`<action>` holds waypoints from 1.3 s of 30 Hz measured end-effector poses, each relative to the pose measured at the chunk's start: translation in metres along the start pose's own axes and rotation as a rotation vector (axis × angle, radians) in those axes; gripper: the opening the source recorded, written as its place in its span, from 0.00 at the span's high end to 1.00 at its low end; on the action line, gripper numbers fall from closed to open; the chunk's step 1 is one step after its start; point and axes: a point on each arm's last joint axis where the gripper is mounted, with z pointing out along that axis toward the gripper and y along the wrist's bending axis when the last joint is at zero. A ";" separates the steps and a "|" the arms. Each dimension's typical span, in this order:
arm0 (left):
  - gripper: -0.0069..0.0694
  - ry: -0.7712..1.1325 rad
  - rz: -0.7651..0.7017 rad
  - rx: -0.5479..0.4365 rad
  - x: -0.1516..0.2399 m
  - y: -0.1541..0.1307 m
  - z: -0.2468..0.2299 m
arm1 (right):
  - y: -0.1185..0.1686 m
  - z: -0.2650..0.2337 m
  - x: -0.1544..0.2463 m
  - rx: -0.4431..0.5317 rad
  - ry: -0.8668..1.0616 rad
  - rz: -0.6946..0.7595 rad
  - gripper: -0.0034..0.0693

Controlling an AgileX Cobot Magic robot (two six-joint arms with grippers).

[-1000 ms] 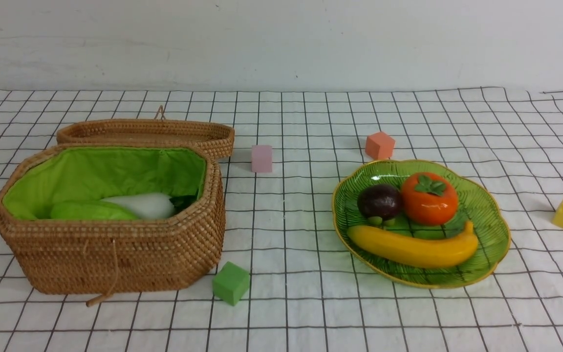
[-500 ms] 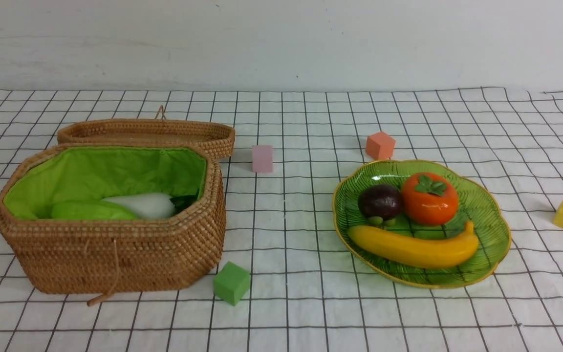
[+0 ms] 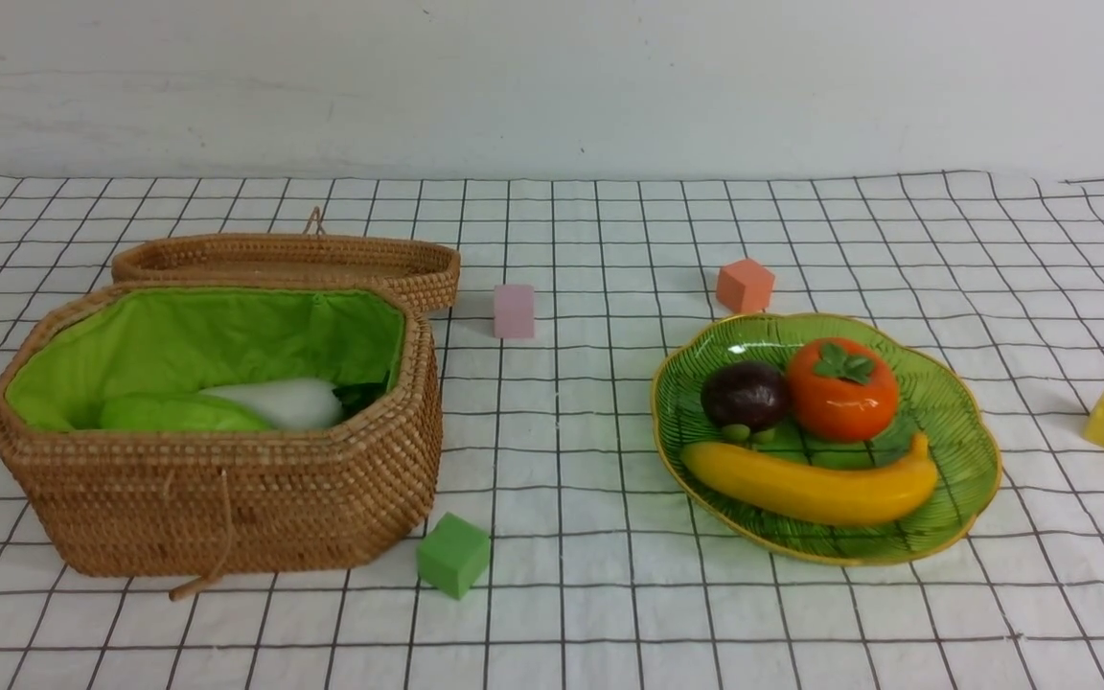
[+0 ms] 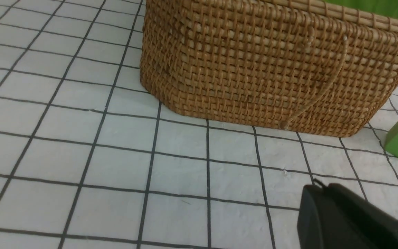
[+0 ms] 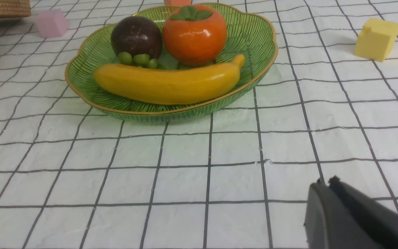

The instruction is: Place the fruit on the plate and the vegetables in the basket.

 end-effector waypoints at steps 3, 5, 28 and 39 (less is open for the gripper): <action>0.93 0.001 0.000 0.000 0.000 0.000 0.000 | 0.000 0.000 0.000 0.000 0.000 0.001 0.93; 0.93 0.001 0.000 0.000 0.000 0.000 0.000 | 0.000 0.000 0.000 0.000 0.000 0.001 0.93; 0.93 0.007 -0.001 -0.002 0.001 0.000 0.000 | 0.000 0.000 0.000 0.000 0.000 0.001 0.91; 0.93 0.007 -0.002 -0.002 0.001 0.000 0.000 | 0.000 0.000 0.000 0.000 0.000 0.001 0.88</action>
